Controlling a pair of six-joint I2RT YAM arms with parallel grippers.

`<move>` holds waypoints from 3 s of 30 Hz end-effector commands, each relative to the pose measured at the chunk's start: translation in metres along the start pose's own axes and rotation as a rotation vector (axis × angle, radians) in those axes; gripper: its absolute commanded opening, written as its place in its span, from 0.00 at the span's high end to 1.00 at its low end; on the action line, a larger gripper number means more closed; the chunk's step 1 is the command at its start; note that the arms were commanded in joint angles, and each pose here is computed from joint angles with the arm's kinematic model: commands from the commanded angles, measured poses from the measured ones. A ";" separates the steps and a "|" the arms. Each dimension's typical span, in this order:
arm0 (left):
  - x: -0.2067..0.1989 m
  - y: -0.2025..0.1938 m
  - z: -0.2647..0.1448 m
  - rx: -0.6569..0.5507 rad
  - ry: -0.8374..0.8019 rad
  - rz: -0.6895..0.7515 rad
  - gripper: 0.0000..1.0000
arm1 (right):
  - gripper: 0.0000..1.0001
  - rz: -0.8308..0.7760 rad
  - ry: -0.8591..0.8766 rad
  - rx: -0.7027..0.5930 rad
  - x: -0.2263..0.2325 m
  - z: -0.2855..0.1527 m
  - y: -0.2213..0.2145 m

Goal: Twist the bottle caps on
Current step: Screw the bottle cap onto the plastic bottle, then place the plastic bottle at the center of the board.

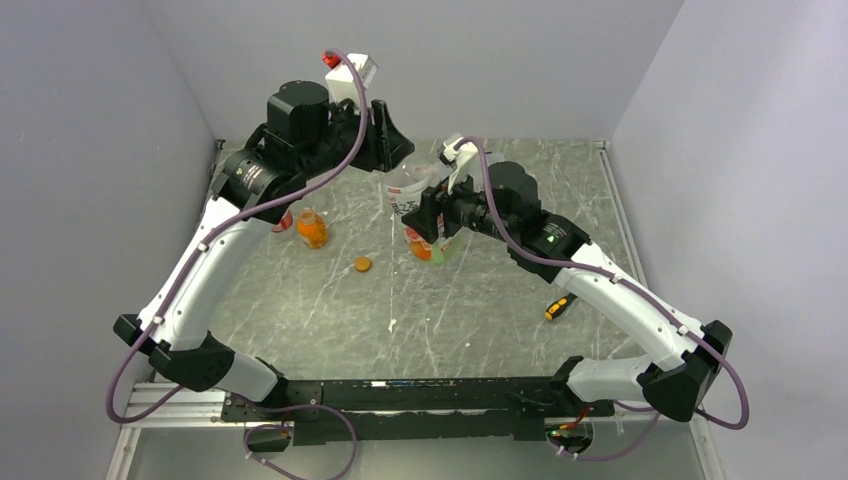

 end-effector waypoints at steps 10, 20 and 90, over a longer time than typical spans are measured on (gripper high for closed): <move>0.003 -0.005 0.015 0.027 0.016 -0.039 0.84 | 1.00 -0.019 -0.129 -0.090 -0.013 -0.003 0.014; -0.005 -0.006 0.045 -0.116 -0.004 0.082 1.00 | 0.32 0.041 -0.280 -0.011 -0.025 -0.013 -0.005; 0.011 -0.171 0.287 -0.160 -0.180 0.471 0.50 | 0.00 0.337 -0.821 -0.084 -0.113 -0.162 0.038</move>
Point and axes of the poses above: each gripper's point midway between its finger pads, its own z axis out along the fingers, its own x axis along the line the jaws close on, y = z × x, the point moved 7 cm from there along -z, back along the fingers, and after that the axes turned 11 degrees about -z, right-handed, at the moved point
